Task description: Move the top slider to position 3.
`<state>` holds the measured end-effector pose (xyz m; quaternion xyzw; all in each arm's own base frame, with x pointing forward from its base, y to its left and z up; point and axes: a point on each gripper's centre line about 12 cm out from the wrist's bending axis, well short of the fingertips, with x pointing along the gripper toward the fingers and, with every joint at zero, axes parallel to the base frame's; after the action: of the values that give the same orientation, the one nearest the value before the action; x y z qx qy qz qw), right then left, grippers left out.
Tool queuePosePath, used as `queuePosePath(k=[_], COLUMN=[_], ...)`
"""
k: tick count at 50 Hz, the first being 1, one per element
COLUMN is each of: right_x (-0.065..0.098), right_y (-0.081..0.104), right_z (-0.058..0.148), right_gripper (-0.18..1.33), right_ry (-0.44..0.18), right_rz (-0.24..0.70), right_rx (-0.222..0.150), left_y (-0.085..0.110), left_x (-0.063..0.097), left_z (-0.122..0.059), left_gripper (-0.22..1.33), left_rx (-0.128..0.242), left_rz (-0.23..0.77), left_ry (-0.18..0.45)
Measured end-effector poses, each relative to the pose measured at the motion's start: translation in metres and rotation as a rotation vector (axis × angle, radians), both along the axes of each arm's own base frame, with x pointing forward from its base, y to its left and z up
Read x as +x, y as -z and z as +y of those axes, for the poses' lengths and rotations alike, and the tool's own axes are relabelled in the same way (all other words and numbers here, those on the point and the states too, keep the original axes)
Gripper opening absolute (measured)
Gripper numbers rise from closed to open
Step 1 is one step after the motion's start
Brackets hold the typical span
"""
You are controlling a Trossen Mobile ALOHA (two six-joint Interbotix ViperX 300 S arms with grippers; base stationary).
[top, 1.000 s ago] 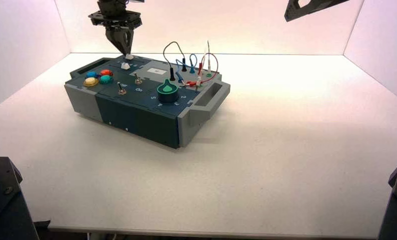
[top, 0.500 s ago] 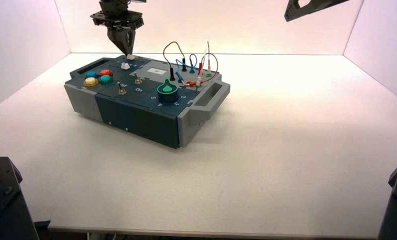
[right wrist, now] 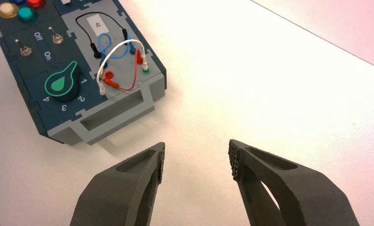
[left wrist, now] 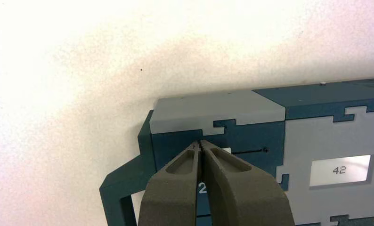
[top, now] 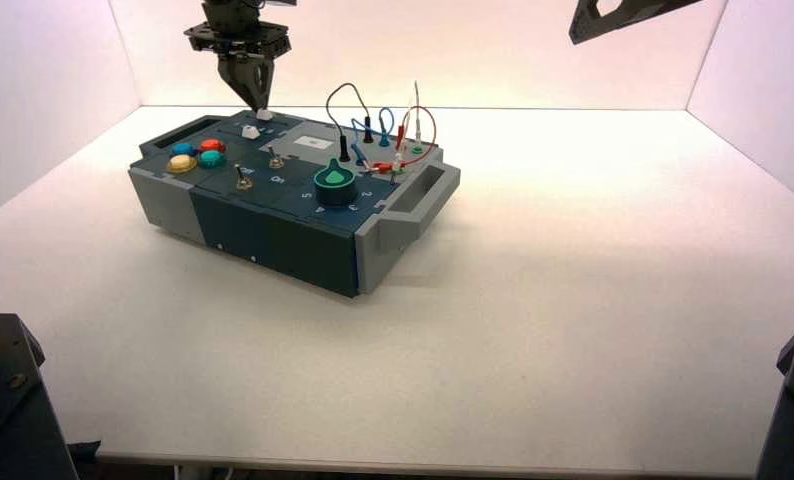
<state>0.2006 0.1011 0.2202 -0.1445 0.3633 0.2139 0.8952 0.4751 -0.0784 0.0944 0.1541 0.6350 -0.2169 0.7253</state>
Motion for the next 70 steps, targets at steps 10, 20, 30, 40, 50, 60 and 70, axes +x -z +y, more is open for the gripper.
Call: queuePosePath(k=[10, 20, 30, 40, 50, 60, 70], right_x=[0.000, 0.000, 0.000, 0.000, 0.000, 0.000, 0.000], right_y=[0.000, 0.000, 0.000, 0.000, 0.000, 0.000, -0.001], right_z=[0.000, 0.000, 0.000, 0.000, 0.000, 0.000, 0.000], right_gripper=[1.23, 1.22, 1.23, 1.23, 1.23, 1.23, 1.23], right_ry=[0.000, -0.002, -0.002, -0.002, -0.002, 0.000, -0.002], right_rz=[0.000, 0.000, 0.000, 0.000, 0.000, 0.000, -0.003], right_rx=[0.000, 0.000, 0.000, 0.000, 0.000, 0.000, 0.001], left_y=[0.000, 0.000, 0.000, -0.003, -0.049, -0.119, -0.146], left_x=[-0.001, -0.001, -0.001, 0.001, 0.011, -0.004, -0.042], left_z=[-0.002, -0.003, -0.003, -0.004, -0.002, -0.003, -0.018], left_gripper=[-0.13, -0.14, -0.14, -0.14, -0.14, 0.23, 0.89], left_rx=[0.000, -0.001, 0.000, 0.002, -0.012, -0.047, -0.086], left_rz=[0.002, 0.003, 0.003, -0.006, -0.090, -0.206, -0.218], left_ry=[0.005, 0.006, 0.008, 0.010, -0.006, -0.031, -0.037])
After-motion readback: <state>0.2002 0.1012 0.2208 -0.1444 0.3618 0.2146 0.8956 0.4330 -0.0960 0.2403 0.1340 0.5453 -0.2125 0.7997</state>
